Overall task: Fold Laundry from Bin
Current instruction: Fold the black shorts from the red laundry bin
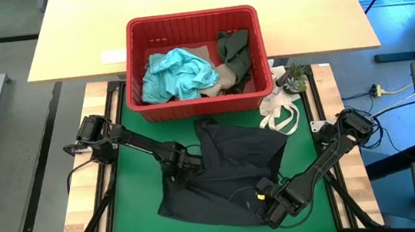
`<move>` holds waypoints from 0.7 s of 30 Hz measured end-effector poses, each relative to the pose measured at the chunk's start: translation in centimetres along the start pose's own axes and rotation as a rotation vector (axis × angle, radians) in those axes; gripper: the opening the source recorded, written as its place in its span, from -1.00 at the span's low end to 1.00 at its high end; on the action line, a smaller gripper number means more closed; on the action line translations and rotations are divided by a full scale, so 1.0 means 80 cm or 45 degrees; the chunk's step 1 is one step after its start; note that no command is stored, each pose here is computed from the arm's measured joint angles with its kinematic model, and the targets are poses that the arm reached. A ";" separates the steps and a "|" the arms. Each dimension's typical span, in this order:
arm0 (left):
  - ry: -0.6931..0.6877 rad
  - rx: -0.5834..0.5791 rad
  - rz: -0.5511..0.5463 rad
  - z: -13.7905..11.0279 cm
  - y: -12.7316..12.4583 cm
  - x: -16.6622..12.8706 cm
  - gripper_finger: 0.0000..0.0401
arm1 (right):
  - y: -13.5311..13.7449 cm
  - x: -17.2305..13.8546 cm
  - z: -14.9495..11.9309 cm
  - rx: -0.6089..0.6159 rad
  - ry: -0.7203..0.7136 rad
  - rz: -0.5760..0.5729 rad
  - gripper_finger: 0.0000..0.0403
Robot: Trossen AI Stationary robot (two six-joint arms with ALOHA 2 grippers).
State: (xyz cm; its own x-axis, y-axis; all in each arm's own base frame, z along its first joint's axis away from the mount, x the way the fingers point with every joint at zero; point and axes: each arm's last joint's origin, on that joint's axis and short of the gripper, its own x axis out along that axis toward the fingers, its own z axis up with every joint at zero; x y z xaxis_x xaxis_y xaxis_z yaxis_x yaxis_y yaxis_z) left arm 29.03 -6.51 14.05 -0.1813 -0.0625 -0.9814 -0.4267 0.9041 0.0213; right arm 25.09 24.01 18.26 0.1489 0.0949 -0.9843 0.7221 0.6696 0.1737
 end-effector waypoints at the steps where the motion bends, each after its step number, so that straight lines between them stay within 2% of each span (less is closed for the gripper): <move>1: -0.006 -0.004 0.011 -0.003 0.003 -0.005 0.09 | 0.000 0.000 0.000 0.000 -0.001 -0.002 -0.95; 11: -0.226 0.034 -0.066 -0.034 0.002 -0.061 0.06 | -0.008 0.000 -0.003 0.001 0.082 -0.088 -0.94; 18: -0.252 0.144 -0.082 -0.057 -0.019 -0.064 0.06 | -0.014 -0.001 -0.006 0.012 0.177 -0.155 -0.94; 21: -0.266 0.174 -0.094 -0.064 -0.029 -0.063 0.06 | -0.016 -0.002 -0.014 -0.032 0.220 -0.167 -0.94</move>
State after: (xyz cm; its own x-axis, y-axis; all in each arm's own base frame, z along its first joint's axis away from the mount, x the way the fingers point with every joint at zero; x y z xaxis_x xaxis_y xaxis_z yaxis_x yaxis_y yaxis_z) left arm 26.42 -10.42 19.95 0.0392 -0.0544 -0.9978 -0.3059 0.9499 -0.0638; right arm 23.42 23.95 18.15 -0.0648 0.1288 -0.9896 0.7102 0.7025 0.0449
